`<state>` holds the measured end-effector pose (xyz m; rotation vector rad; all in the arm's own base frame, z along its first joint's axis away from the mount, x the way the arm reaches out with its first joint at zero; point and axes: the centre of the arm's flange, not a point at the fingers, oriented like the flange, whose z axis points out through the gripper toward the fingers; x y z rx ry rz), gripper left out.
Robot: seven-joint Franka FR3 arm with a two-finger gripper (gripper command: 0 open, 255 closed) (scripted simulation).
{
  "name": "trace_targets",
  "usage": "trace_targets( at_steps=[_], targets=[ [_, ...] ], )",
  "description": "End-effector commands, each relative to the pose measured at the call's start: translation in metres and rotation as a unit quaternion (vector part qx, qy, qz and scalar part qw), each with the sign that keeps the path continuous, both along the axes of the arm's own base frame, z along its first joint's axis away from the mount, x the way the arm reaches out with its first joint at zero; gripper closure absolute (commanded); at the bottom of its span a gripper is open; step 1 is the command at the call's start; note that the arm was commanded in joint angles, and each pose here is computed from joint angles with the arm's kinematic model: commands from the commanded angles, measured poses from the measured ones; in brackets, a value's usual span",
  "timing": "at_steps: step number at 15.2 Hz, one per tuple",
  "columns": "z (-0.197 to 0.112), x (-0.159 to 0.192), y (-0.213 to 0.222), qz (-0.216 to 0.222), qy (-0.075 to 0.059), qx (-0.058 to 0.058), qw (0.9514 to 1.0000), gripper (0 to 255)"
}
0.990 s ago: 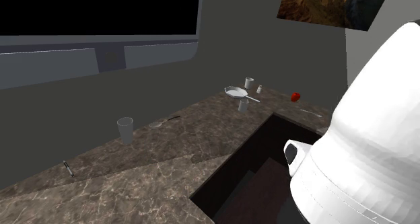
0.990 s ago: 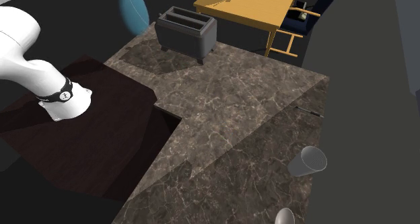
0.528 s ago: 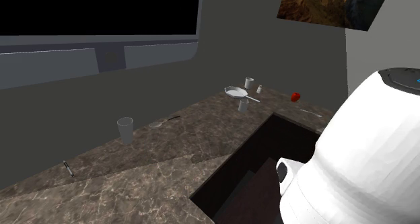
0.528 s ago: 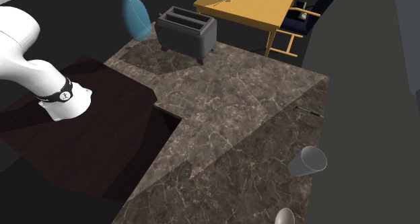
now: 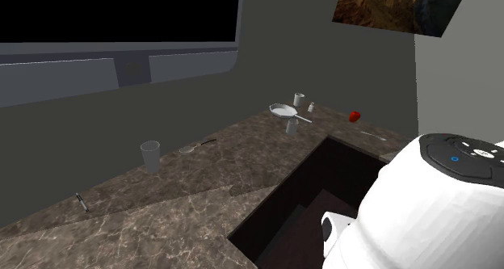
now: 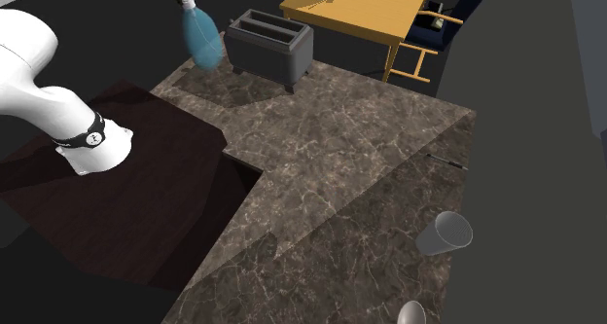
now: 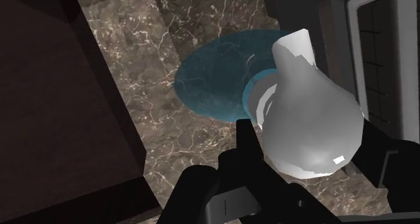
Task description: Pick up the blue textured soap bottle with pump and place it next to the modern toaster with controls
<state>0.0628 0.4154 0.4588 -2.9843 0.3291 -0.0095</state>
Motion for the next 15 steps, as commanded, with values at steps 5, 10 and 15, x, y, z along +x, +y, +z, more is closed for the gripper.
trace_targets(
  at_steps=[5,10,15],
  targets=[
    [-0.032,0.0,0.0,0.0,0.0,0.0,1.0,255],
    [-0.058,0.0,0.0,0.0,0.0,0.0,1.0,255],
    [-0.085,0.0,0.0,0.0,0.0,0.0,1.0,255]
  ],
)
